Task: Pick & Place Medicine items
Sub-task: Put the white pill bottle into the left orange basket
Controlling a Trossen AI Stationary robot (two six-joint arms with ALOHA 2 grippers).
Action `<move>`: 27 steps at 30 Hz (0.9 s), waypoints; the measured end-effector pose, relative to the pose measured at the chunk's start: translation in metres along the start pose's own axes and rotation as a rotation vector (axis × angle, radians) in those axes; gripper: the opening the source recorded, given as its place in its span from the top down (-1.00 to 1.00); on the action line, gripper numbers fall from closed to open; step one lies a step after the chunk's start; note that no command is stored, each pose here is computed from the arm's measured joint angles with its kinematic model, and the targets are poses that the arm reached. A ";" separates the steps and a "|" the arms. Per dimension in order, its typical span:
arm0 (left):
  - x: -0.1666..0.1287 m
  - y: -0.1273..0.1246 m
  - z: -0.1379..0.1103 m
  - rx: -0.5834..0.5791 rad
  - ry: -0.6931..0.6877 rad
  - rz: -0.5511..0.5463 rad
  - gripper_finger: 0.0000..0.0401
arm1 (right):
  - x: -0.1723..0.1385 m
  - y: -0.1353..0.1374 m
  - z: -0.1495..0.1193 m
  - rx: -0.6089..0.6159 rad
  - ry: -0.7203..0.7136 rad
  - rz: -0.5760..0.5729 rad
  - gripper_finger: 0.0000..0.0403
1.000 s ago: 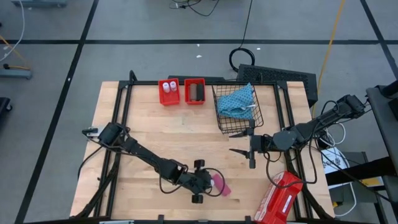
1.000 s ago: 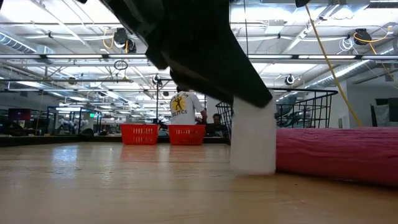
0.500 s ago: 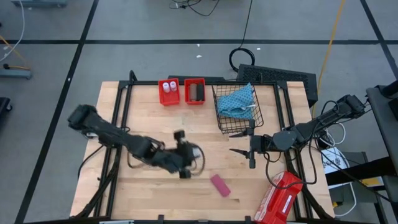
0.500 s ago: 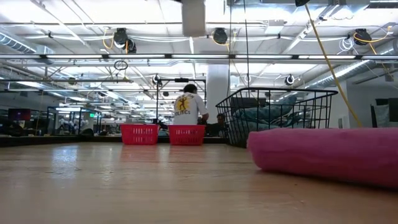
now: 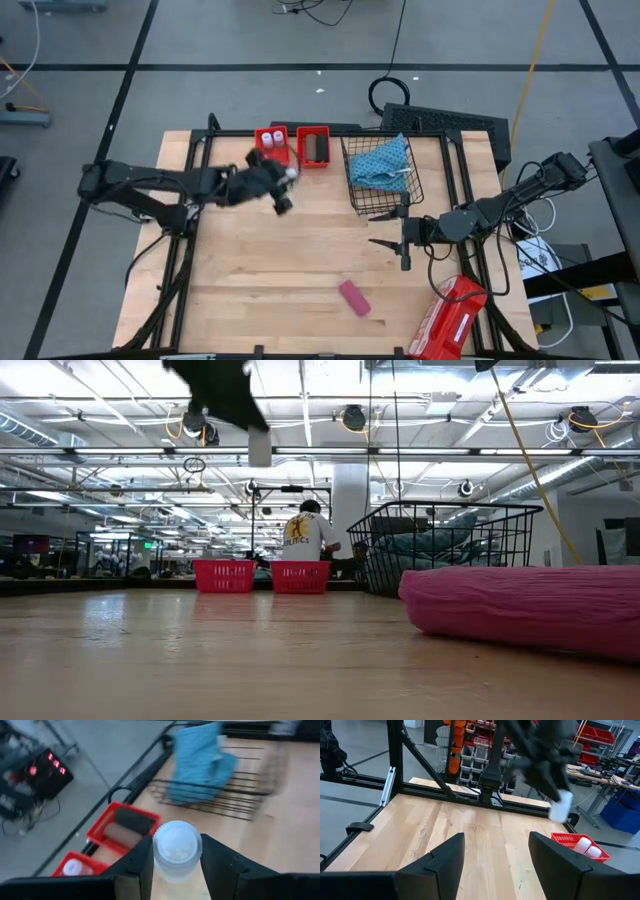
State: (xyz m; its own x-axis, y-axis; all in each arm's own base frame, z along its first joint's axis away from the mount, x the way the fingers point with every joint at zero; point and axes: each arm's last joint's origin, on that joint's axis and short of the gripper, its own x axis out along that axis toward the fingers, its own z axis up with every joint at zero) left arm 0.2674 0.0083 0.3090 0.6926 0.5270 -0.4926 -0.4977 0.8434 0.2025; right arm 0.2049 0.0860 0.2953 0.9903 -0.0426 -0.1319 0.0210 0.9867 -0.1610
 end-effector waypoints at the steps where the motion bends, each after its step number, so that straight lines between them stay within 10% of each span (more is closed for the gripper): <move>1: 0.006 0.011 -0.005 -0.029 -0.002 0.008 0.33 | 0.000 0.000 0.000 -0.004 -0.002 -0.002 -0.04; 13: 0.072 0.126 -0.077 -0.324 0.082 0.141 0.33 | 0.007 -0.016 -0.002 -0.073 0.023 -0.077 -0.04; 27: 0.137 0.140 -0.121 -0.378 0.217 0.162 0.33 | 0.013 -0.036 -0.006 -0.057 0.055 -0.164 -0.04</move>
State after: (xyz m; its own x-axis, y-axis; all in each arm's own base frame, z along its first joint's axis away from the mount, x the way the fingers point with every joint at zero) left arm 0.2289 0.1861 0.1672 0.4849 0.5804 -0.6542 -0.7739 0.6332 -0.0118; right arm 0.2163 0.0495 0.2932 0.9653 -0.2124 -0.1522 0.1724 0.9554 -0.2399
